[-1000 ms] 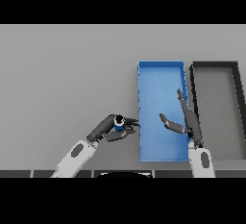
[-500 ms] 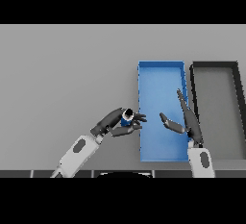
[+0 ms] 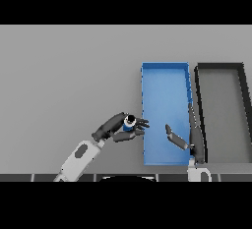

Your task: Pick up the blue pipe and place it into the blue bin.

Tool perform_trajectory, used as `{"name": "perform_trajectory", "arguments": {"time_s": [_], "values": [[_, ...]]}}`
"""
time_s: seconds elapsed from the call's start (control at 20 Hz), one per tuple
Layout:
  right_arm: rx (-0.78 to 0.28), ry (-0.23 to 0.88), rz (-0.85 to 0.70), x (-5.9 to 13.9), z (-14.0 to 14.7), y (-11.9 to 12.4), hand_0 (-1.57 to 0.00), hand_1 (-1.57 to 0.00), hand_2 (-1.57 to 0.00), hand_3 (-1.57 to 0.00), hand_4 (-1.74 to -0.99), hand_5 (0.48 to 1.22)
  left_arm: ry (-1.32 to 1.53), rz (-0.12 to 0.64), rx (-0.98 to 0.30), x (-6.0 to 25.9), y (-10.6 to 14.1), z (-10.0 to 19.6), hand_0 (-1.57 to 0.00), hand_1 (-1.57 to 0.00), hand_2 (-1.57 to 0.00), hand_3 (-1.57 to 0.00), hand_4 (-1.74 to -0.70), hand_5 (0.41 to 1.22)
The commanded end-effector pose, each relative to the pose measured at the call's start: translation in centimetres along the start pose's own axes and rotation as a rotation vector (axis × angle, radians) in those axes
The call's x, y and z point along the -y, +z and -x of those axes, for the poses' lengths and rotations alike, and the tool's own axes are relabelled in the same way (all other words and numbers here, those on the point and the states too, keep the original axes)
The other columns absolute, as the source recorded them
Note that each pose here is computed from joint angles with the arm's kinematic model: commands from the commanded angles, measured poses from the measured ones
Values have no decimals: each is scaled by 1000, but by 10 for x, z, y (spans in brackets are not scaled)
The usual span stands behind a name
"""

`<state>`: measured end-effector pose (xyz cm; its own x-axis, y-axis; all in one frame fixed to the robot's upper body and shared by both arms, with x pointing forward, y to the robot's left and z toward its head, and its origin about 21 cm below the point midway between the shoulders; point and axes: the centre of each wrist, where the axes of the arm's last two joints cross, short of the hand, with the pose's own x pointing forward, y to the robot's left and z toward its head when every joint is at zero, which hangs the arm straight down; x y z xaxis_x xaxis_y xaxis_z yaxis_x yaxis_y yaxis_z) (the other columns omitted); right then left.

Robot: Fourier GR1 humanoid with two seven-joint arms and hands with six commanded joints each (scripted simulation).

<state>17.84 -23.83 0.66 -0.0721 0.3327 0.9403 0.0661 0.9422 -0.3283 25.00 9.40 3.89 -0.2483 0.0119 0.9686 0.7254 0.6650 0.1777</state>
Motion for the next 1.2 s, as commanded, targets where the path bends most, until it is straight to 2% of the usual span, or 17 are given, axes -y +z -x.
{"name": "perform_trajectory", "arguments": {"time_s": [0.0, 0.1, 0.15, 0.25, 0.4, 0.5, 0.55, 0.8, 1.05, 1.15], "values": [[-1, -20, 3, 0, 1, 2, 1, -11, -3, 1, -1194, 572, -7, -5, -3, -2, -1, 0, -1571, -1571, -1571, -1571, -1474, 1221], [108, -102, -8, 3, -9, -1, 1, -22, -30, 1, -1166, 571, -13, -2, 7, -2, 1, 0, -1571, -1571, -1571, -1571, -1475, 1221], [159, -140, -29, 11, -13, 2, 1, -17, -32, 1, -1172, 579, -12, -1, -1, -2, 0, 0, -1571, -1571, -1571, -1571, -1475, 1221], [250, -164, -78, 21, -31, -3, 1, -11, -20, 1, -1169, 597, -14, 1, 0, -2, -2, -3, -1571, -1571, -1571, -1571, -1475, 1221], [292, -137, -222, 32, -66, -10, 1, -5, -10, 1, -1171, 579, -22, 1, -11, 0, -2, -5, -1571, -1571, -1571, -1571, -1474, 1221], [244, -97, -333, 33, -81, -10, 1, -3, -6, 1, -1185, 554, -30, 1, -16, -3, -1, -3, -1571, -1571, -1571, -1571, -1473, 1221], [220, -69, -366, 31, -85, -14, 1, -2, -4, 1, -1194, 543, -31, 2, -10, -4, -2, -4, -1571, -1571, -1571, -1571, -1473, 1221], [262, 4, -544, 21, -114, -30, 1, 0, -1, 1, -1256, 523, -47, 14, -8, -3, -4, -4, -1571, -1571, -1571, -1571, -1474, 1221], [249, -21, -678, 2, -130, -40, 1, 1, 0, 1, -1227, 528, -42, 19, -7, -1, -5, -5, -1571, -1571, -1571, -1571, -1475, 1221], [308, -9, -726, -8, -142, -47, 1, 1, 1, 1, -1214, 520, -42, 25, -16, -1, -6, -7, -1571, -1571, -1571, -1571, -1475, 1221]]}}
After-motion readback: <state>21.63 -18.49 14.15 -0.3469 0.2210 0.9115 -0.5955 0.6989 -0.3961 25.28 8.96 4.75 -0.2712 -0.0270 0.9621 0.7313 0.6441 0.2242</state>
